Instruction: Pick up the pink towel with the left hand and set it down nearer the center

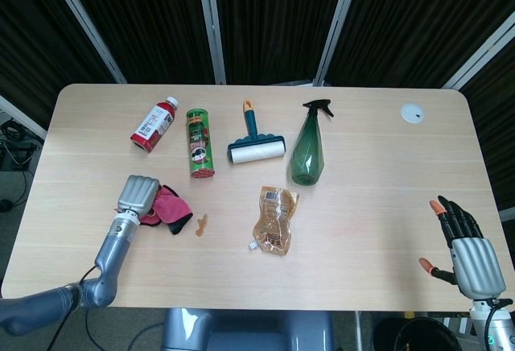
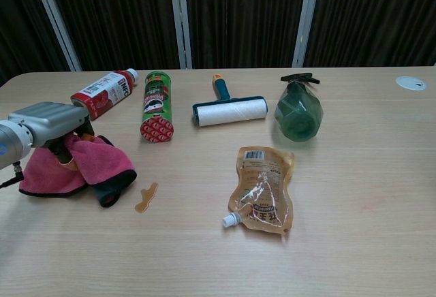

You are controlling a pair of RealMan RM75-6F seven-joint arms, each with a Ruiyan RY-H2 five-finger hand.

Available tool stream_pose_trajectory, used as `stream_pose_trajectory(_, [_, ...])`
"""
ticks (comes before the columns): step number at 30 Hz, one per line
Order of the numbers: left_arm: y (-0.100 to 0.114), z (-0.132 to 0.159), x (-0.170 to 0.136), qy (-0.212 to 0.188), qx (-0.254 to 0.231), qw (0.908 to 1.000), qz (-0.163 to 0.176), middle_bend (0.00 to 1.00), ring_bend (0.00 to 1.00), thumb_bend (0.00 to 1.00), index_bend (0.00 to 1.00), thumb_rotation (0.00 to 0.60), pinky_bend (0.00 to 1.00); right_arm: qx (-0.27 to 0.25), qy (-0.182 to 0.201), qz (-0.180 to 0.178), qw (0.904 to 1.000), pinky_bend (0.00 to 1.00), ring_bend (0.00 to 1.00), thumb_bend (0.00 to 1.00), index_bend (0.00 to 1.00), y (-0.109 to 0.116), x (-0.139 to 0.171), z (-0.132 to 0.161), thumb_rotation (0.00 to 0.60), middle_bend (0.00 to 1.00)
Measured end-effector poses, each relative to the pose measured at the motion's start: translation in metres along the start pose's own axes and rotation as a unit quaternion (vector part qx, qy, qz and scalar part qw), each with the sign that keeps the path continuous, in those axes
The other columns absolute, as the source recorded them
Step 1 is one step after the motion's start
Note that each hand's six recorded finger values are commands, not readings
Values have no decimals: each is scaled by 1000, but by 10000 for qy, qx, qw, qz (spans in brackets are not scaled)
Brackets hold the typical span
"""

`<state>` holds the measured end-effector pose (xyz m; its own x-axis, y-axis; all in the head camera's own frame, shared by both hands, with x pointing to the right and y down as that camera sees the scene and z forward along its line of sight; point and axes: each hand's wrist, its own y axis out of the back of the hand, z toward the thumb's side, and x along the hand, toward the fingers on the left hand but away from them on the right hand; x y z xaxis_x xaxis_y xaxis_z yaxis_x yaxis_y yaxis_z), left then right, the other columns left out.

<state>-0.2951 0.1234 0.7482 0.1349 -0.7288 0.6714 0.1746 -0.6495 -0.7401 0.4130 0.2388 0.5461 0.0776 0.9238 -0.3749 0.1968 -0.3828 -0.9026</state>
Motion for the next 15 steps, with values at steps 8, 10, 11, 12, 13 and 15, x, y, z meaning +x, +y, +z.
stream_pose_trajectory(8, [39, 26, -11, -449, -604, 9960, 485, 681, 597, 413, 877, 600, 568, 13, 4, -1, 10000, 116, 0, 87, 0, -1, 0, 0, 600, 0])
stream_pose_trajectory(10, [52, 39, -16, -650, -793, 9928, 626, 681, 597, 413, 877, 600, 568, 19, 7, -1, 10000, 116, 0, 87, 0, -1, 0, 0, 600, 0])
stream_pose_trajectory(11, [58, 47, -19, -781, -887, 9905, 708, 682, 597, 413, 877, 600, 568, 21, 8, -1, 10000, 116, 0, 88, 0, -1, 0, 0, 600, 0])
stream_pose_trajectory(12, [62, 51, -21, -848, -924, 9893, 750, 681, 597, 413, 877, 600, 568, 20, 8, -1, 10000, 116, 0, 88, 0, -1, 0, 0, 600, 0])
stream_pose_trajectory(13, [68, 59, -25, -983, -982, 9868, 833, 681, 596, 413, 878, 600, 568, 21, 9, -4, 10000, 116, 0, 88, 0, -1, 0, 1, 600, 0])
stream_pose_trajectory(15, [75, 73, -30, -1198, -1050, 9827, 939, 681, 596, 413, 878, 600, 568, 20, 11, -7, 10000, 116, 0, 88, 0, -1, 0, 1, 600, 0])
